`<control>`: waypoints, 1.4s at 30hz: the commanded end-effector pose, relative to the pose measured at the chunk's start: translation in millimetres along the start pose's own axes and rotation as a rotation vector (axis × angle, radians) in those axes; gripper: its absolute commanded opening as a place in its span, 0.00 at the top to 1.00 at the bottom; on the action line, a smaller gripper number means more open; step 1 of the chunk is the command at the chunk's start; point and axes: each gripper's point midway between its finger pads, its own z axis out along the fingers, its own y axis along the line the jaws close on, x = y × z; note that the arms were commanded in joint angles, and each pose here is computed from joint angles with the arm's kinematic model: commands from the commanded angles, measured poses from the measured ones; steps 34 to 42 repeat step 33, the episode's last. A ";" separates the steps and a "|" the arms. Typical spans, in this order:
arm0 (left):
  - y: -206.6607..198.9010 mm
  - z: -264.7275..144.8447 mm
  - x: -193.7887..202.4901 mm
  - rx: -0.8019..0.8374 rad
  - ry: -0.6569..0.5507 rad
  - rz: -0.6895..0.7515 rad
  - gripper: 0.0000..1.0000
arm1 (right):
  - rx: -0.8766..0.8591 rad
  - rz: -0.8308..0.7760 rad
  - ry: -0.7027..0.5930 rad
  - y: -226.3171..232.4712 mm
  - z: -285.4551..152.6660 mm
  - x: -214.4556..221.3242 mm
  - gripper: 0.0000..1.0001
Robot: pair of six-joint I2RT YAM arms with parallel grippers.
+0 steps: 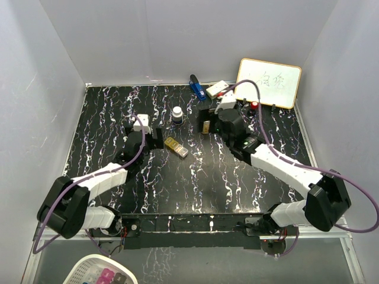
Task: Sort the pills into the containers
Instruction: Reset both arms
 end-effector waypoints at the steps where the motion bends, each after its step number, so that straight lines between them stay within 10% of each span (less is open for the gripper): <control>1: 24.8 -19.8 -6.8 -0.105 -0.033 -0.006 0.01 | 0.218 0.057 -0.067 -75.4 -18.6 -19.3 0.02; 11: 46.0 -42.2 -14.8 -0.186 -0.069 0.020 0.01 | 0.520 0.107 -0.076 -199.9 -51.2 -12.5 0.02; 24: 62.8 -55.0 -6.9 -0.244 -0.113 0.067 0.01 | 0.646 0.147 -0.295 -220.0 -97.3 -35.3 0.02; 42: 63.5 -51.9 1.1 -0.250 -0.091 0.081 0.01 | 0.660 0.132 -0.223 -221.9 -85.2 -26.5 0.02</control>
